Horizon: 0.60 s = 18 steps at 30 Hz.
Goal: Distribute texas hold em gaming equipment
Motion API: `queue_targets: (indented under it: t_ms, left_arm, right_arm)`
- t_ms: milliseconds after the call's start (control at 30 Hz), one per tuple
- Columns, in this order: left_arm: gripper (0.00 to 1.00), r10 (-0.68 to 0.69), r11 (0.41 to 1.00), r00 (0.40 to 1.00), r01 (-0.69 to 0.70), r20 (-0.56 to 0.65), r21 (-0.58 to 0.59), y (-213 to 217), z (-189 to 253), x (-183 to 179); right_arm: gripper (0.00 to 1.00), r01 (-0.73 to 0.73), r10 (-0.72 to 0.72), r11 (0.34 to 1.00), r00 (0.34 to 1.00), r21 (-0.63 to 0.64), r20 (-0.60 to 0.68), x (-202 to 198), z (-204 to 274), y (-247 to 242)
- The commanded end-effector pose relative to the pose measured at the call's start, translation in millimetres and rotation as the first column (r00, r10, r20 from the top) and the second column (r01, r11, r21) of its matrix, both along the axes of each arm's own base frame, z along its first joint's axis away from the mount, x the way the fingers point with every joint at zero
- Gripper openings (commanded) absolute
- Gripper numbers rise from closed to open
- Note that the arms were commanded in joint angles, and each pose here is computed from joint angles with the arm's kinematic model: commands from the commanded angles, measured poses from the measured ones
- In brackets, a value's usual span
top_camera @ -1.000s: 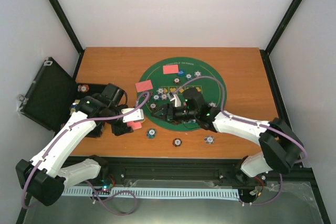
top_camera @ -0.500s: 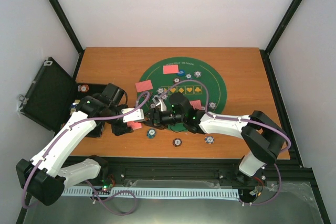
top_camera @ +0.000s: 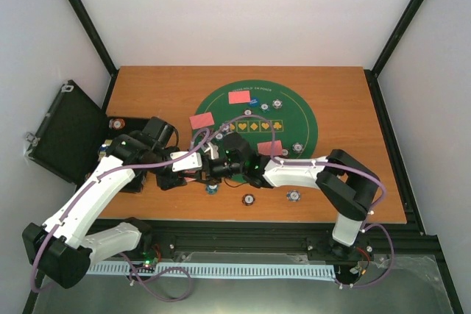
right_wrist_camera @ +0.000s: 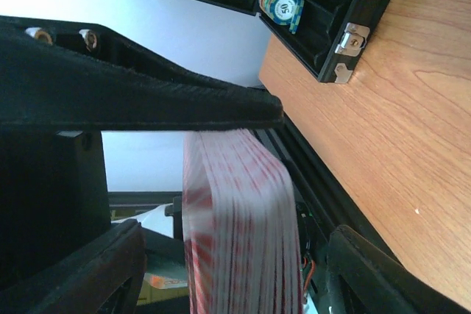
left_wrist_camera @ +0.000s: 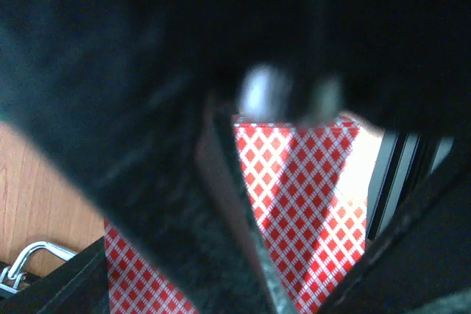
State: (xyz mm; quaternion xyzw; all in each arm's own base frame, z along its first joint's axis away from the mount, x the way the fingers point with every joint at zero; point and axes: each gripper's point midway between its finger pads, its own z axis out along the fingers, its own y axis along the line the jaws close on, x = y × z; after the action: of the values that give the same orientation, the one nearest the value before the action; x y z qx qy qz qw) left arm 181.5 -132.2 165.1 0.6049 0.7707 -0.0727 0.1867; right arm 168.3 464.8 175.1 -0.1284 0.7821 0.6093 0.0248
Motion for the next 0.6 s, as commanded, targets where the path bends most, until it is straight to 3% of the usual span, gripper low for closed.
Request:
queue_targets:
  t_ms: [0, 333, 567]
  left_arm:
    - [0.11, -0.010, 0.999, 0.999, 0.011, 0.033, -0.031, -3.6, 13.6, 1.8]
    - [0.12, -0.013, 0.999, 0.999, 0.015, 0.047, -0.037, -3.3, 19.3, 1.2]
    - [0.11, -0.013, 0.999, 0.999, 0.015, 0.050, -0.045, -4.6, 22.8, 1.4]
  right_arm:
    - [0.66, -0.031, 0.029, 0.997, 0.999, 0.075, 0.028, -2.6, 19.8, 17.0]
    - [0.60, -0.035, 0.035, 0.999, 0.999, 0.005, -0.034, -0.1, -23.8, 15.7]
    - [0.48, 0.016, -0.018, 0.999, 0.998, -0.031, -0.065, 13.0, -43.9, -8.0]
